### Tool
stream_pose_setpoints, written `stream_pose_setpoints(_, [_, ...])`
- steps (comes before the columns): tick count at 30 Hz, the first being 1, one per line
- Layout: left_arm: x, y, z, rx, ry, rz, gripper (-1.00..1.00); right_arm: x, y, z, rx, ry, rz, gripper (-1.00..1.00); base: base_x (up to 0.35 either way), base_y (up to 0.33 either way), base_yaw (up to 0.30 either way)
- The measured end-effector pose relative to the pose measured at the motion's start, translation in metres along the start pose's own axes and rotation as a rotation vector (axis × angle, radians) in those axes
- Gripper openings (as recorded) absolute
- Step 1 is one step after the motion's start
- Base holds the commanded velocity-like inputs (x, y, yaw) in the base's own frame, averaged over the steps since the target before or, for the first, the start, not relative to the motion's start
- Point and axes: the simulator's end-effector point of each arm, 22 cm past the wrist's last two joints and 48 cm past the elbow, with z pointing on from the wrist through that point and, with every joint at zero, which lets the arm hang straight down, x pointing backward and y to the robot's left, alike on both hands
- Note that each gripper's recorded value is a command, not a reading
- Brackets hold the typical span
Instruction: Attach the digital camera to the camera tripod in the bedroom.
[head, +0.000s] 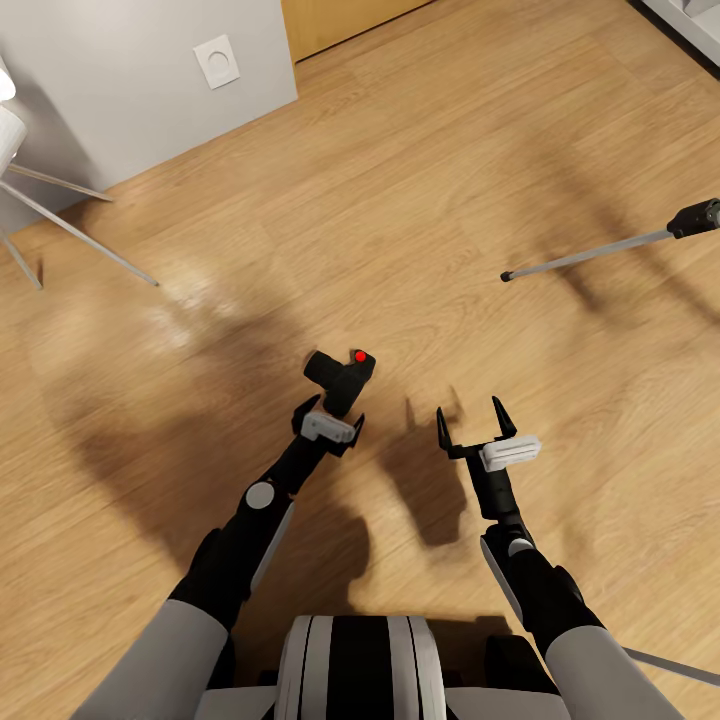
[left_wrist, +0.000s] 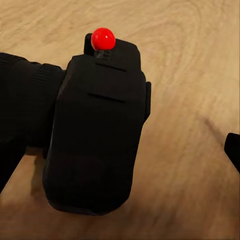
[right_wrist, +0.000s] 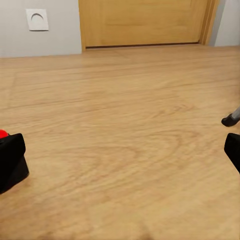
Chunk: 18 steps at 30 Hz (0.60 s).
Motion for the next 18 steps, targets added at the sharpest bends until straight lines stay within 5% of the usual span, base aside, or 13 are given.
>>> stream_pose_setpoints(18, [0.008, 0.006, 0.035, -0.023, 0.058, -0.005, 1.00, 0.000, 0.000, 0.000, 0.000, 0.000, 0.000, 1.00, 0.000, 0.000, 0.000])
